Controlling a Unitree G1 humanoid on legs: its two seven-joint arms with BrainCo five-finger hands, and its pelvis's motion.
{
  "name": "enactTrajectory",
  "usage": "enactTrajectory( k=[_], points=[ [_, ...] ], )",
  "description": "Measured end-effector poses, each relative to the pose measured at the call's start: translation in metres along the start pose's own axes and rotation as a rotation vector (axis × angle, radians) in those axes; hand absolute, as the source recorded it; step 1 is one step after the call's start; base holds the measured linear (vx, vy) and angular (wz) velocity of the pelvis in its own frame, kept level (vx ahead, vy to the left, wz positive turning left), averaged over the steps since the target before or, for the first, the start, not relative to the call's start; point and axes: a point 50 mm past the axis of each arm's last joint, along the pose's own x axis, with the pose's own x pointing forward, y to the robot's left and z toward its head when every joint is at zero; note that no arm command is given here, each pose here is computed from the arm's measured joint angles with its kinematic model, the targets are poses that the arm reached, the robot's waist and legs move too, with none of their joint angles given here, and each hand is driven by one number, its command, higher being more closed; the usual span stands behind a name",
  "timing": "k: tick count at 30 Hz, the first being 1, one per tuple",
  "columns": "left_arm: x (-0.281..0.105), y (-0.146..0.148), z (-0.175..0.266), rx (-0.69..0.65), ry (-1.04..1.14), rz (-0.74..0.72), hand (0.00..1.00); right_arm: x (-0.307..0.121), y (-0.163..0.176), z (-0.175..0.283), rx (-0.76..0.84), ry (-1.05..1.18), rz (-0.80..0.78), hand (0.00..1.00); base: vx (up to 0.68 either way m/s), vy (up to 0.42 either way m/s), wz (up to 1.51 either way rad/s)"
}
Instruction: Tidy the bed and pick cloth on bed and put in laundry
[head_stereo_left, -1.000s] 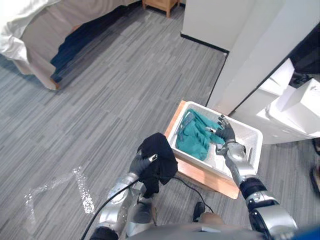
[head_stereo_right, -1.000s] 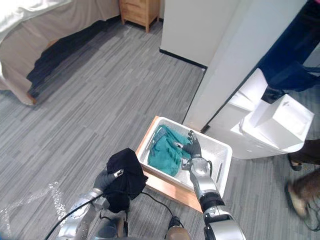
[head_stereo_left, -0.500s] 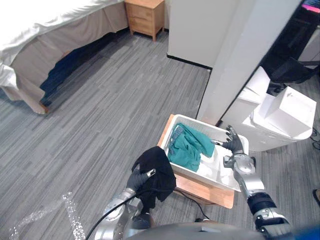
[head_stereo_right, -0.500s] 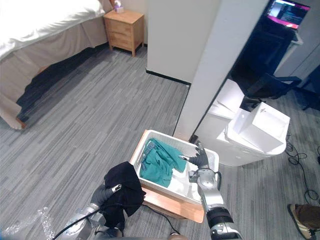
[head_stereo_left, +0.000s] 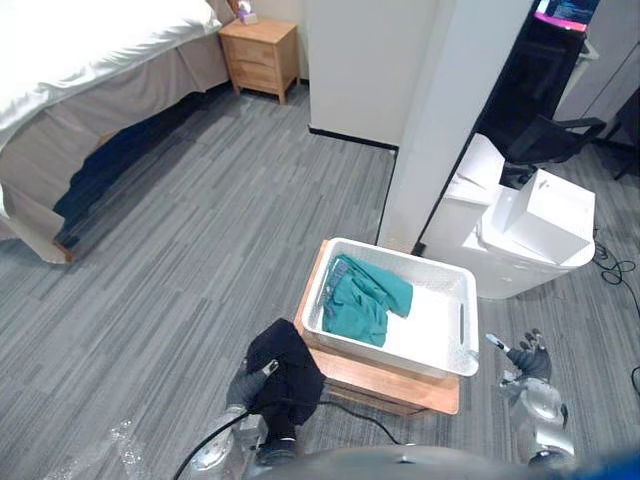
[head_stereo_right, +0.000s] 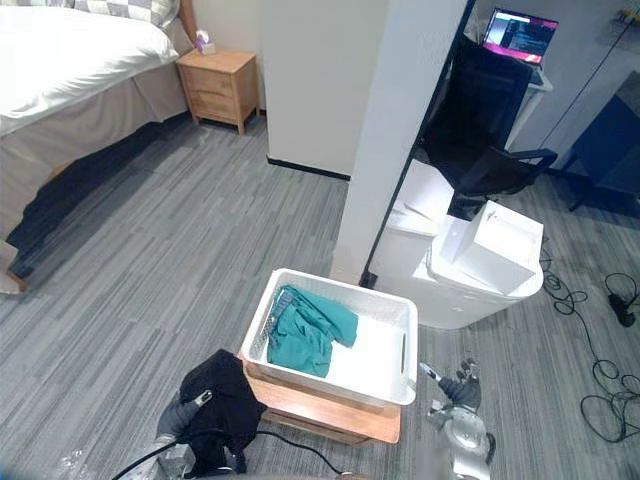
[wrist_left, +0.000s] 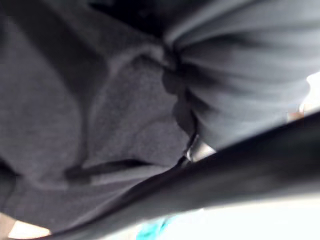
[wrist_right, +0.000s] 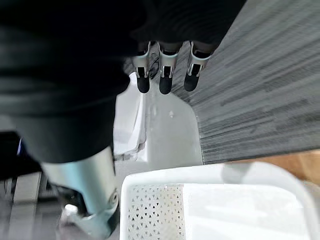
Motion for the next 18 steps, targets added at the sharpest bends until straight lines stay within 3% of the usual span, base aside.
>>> enactTrajectory(
  k=[10, 18],
  points=[
    [-0.017, 0.029, -0.031, -0.212, 0.066, 0.273, 1.0, -0.04, -0.003, -0.077, 0.129, 0.266, -0.061, 0.0, 0.01, -0.004, -0.02],
    [-0.026, 0.056, -0.028, -0.527, -0.076, 0.559, 1.0, -0.052, -0.014, -0.099, 0.188, 0.37, -0.091, 0.0, 0.05, 0.017, 0.01]
  ],
)
